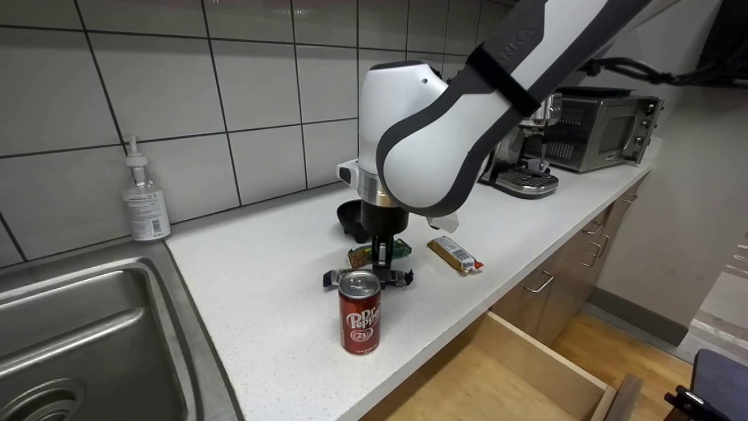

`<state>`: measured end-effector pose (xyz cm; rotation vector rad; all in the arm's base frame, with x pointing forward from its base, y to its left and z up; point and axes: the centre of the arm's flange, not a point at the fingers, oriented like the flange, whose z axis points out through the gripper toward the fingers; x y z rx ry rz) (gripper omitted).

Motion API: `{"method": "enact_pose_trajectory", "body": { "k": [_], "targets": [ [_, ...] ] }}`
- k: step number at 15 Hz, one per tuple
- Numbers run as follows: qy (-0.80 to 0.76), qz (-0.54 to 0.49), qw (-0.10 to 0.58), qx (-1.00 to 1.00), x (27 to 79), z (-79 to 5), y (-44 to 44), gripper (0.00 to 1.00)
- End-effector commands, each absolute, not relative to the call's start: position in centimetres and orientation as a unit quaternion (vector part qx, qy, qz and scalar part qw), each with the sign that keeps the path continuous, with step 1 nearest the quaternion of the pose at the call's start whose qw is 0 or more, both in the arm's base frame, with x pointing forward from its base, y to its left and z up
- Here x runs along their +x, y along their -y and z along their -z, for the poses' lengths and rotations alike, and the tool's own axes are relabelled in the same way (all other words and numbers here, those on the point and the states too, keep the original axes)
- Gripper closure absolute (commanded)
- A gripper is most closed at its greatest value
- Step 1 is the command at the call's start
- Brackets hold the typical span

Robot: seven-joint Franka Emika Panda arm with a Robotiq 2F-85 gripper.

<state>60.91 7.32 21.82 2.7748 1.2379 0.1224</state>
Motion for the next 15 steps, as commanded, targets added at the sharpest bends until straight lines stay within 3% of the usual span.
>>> {"method": "enact_pose_trajectory", "body": {
  "k": [1, 15],
  "targets": [
    [-0.417, -0.046, 0.052, 0.906, 61.9, -23.4, -6.7, 0.92],
    [-0.395, -0.006, 0.067, 0.916, 56.1, -28.1, -5.7, 0.92]
  ]
}}
